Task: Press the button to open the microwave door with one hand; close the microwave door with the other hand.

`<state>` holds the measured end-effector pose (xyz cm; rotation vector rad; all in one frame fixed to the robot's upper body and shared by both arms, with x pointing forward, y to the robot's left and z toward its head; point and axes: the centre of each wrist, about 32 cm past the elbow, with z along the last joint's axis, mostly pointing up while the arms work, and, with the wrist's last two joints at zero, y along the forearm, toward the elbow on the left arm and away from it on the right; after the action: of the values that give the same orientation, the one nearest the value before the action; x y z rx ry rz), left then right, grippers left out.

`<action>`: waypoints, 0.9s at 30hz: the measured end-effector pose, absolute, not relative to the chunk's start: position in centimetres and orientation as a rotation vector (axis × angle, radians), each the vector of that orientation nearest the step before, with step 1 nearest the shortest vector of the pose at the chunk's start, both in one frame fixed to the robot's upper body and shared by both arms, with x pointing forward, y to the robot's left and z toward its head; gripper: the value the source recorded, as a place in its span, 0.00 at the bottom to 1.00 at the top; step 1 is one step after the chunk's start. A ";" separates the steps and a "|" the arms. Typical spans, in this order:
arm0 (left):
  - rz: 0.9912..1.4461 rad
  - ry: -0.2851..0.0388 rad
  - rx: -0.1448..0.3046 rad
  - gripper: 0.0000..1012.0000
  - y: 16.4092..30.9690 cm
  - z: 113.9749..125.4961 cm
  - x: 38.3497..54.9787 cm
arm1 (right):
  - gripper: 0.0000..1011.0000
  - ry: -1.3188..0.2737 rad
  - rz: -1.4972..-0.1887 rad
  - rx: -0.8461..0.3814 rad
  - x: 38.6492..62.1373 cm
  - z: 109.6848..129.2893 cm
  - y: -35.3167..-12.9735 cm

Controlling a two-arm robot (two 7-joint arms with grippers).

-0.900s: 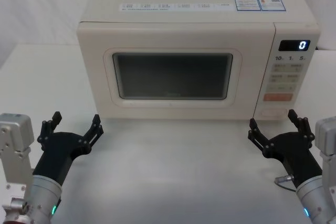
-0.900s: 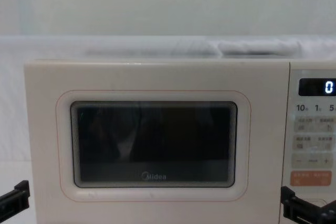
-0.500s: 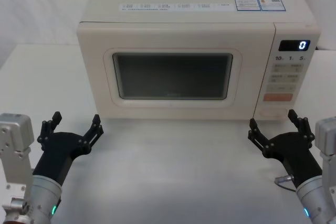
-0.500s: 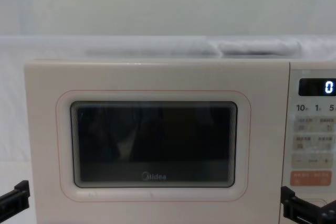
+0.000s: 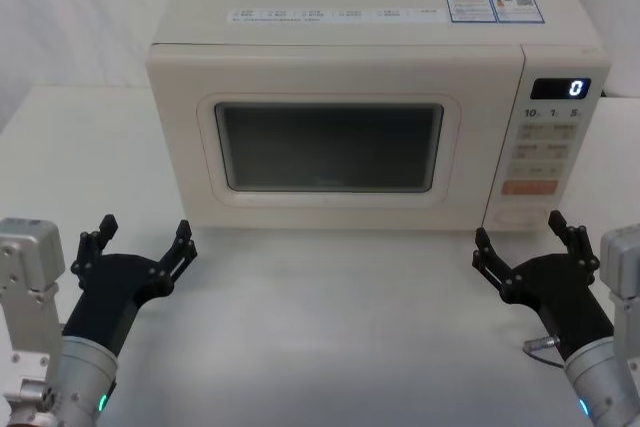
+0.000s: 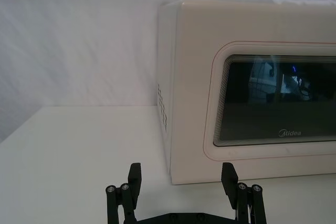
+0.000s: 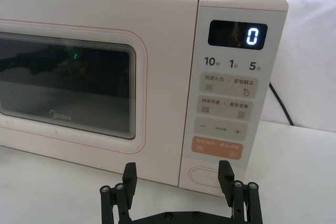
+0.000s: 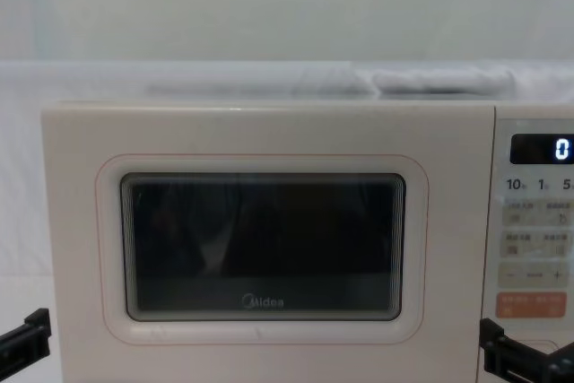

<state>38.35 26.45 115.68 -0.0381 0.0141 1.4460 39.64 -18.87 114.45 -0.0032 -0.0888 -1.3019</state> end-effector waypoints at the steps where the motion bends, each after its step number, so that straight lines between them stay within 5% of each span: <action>1: 1.446 0.014 -0.038 0.99 26.5 115.7 38.4 | 0.99 -0.089 -1.302 -0.003 39.6 114.5 -18.9; 27: 1.446 0.014 -0.038 0.99 26.5 115.7 38.4 | 0.99 -0.089 -1.302 -0.003 39.6 114.5 -18.9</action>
<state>38.35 26.45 115.68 -0.0380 0.0141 1.4460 39.64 -18.87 114.45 -0.0031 -0.0888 -1.3019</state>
